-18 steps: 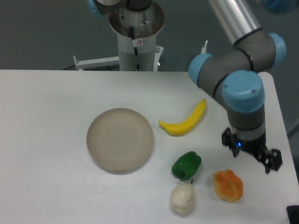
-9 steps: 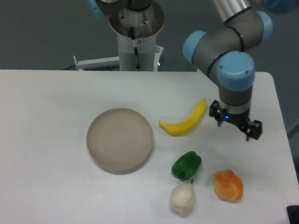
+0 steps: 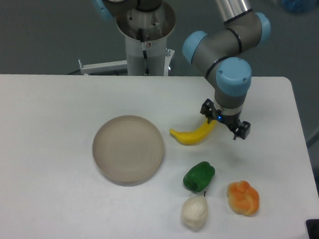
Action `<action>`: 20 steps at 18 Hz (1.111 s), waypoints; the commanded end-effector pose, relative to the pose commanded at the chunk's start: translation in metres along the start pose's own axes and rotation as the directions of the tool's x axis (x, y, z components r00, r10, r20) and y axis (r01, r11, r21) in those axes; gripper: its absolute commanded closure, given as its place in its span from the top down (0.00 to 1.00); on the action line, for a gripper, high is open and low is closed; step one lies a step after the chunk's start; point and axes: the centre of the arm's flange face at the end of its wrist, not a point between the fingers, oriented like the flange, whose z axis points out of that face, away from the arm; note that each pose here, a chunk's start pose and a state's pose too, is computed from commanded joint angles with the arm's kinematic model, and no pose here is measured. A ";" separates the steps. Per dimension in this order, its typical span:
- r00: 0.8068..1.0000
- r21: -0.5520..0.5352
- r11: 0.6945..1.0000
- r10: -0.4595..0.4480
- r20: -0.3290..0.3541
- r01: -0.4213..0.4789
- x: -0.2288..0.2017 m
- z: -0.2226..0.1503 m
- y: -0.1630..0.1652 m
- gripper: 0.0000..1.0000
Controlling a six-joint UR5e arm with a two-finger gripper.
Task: Pick up the banana from the table
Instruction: 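Raise the open gripper and move it over the yellow banana, then lower the gripper onto the banana and close it around the banana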
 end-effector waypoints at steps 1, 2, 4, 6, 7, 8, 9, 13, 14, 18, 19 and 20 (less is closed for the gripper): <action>1.000 0.005 1.000 0.000 0.009 0.000 0.001 0.002 0.000 1.00; 1.000 0.009 1.000 -0.001 0.022 0.001 0.000 0.002 0.001 1.00; 1.000 0.007 1.000 -0.014 0.007 0.014 0.003 0.010 0.009 1.00; 1.000 0.011 1.000 -0.017 0.003 0.017 0.006 0.015 0.012 1.00; 1.000 0.012 1.000 -0.011 0.005 0.011 0.007 0.016 0.012 1.00; 1.000 0.013 1.000 -0.010 0.005 0.009 0.007 0.016 0.012 1.00; 1.000 0.014 1.000 -0.010 0.011 0.010 0.006 0.016 0.012 1.00; 1.000 0.017 1.000 -0.011 0.015 0.011 0.006 0.018 0.012 1.00; 1.000 0.017 1.000 -0.011 0.015 0.011 0.006 0.018 0.012 1.00; 1.000 0.017 1.000 -0.011 0.015 0.011 0.004 0.019 0.012 1.00; 1.000 0.017 1.000 -0.013 0.016 0.013 0.003 0.018 0.013 1.00; 1.000 0.017 1.000 -0.013 0.015 0.013 0.003 0.020 0.013 1.00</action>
